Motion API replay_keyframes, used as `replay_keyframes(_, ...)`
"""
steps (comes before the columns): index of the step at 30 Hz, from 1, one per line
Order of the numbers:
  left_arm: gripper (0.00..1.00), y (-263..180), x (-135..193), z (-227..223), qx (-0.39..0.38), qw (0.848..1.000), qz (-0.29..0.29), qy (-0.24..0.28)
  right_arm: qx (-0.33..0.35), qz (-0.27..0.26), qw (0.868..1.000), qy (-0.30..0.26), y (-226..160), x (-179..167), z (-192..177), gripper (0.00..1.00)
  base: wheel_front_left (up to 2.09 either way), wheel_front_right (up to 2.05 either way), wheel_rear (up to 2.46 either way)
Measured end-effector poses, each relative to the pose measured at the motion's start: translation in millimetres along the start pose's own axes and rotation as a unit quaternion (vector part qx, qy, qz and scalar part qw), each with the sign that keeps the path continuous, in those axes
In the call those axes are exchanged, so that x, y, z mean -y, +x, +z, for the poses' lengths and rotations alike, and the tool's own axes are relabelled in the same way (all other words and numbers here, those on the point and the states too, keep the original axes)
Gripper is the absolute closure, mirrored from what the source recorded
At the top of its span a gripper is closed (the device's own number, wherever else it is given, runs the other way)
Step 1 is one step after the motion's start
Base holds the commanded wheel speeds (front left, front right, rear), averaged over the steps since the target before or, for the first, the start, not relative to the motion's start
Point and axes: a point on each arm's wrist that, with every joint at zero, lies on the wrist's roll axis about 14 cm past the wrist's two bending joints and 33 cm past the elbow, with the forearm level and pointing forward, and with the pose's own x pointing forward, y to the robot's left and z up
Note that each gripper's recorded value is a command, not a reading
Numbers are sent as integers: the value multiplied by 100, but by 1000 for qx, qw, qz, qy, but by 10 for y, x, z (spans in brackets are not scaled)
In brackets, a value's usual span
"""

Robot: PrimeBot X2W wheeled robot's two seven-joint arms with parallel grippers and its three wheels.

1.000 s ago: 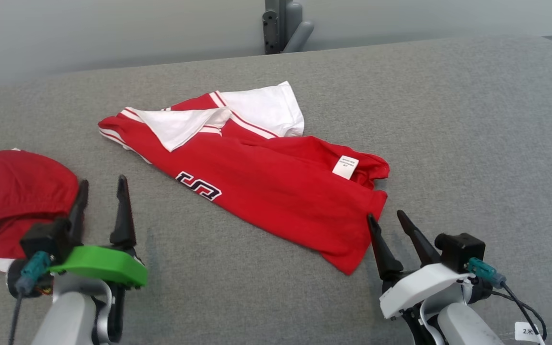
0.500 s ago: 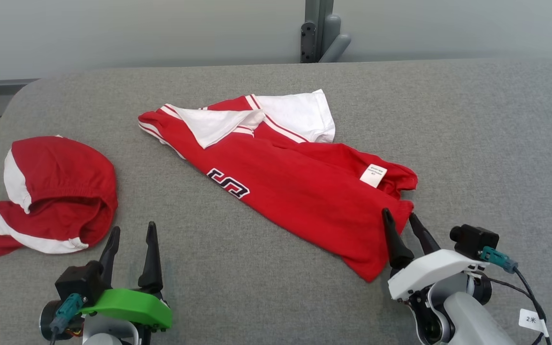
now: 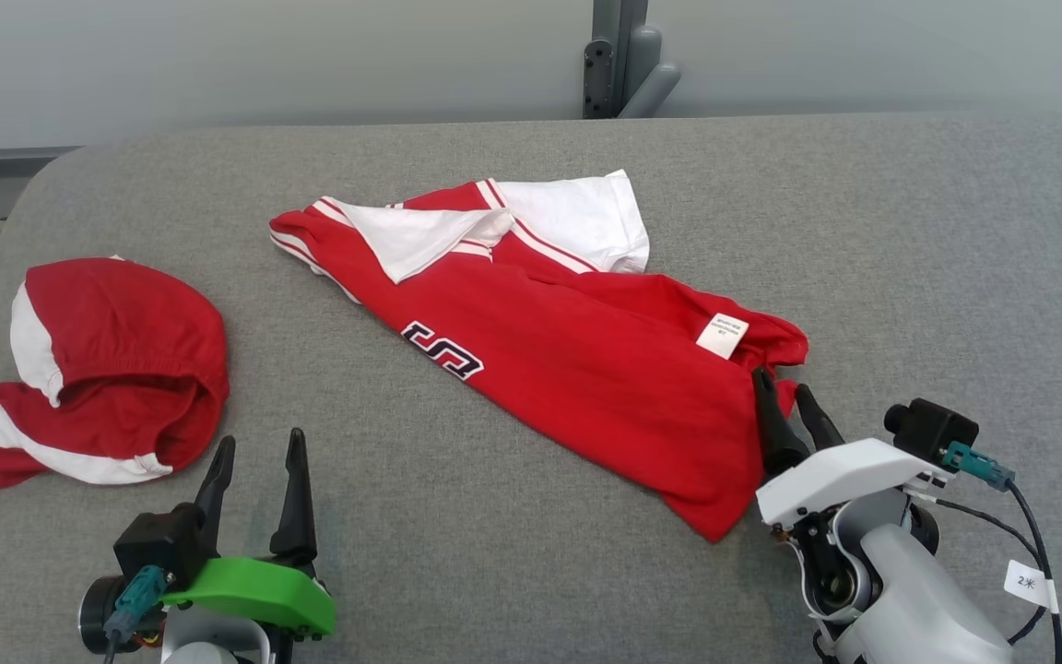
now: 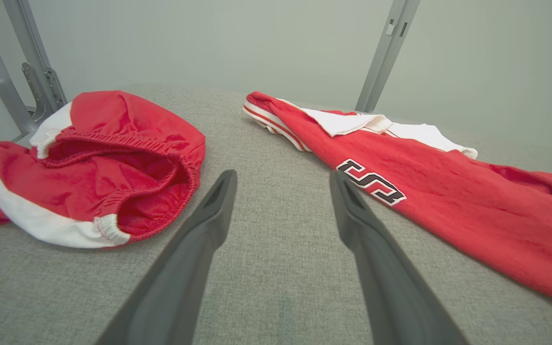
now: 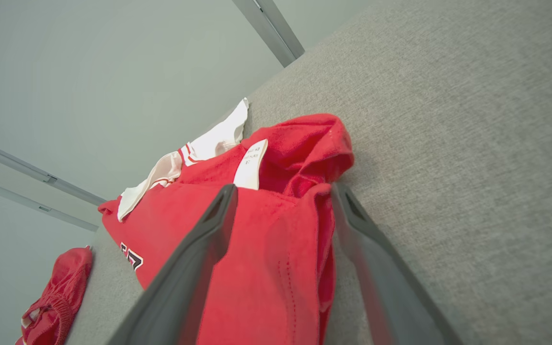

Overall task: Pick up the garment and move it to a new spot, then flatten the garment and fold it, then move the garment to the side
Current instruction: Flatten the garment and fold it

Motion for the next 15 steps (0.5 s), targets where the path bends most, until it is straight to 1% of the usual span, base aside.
replay_keyframes(1,0,3,-3,-20,-3,1000,0,0,0,-4,1000,13,30,11,3,27,0,0,0)
replay_keyframes(2,0,5,-2,-32,-4,1000,0,0,-2,-7,1000,21,41,21,-8,46,0,0,0)
replay_keyframes(3,0,5,-4,-46,-7,1000,0,0,-4,-10,1000,29,51,26,-23,56,0,0,0)
replay_keyframes(5,0,6,-8,-63,-9,1000,2,-2,-9,-16,999,42,65,48,-55,71,0,0,0)
replay_keyframes(7,0,6,-19,-76,-10,1000,3,-3,-17,-20,998,49,72,60,-100,78,0,0,0)
replay_keyframes(8,0,7,-24,-78,-11,1000,4,-4,-19,-20,998,51,83,50,-110,84,0,0,0)
replay_keyframes(9,0,8,-33,-80,-11,1000,5,-4,-20,-19,998,52,93,43,-112,100,0,0,0)
replay_keyframes(15,0,25,-57,-72,-9,1000,9,-2,-15,-29,999,41,98,131,-61,100,0,0,0)
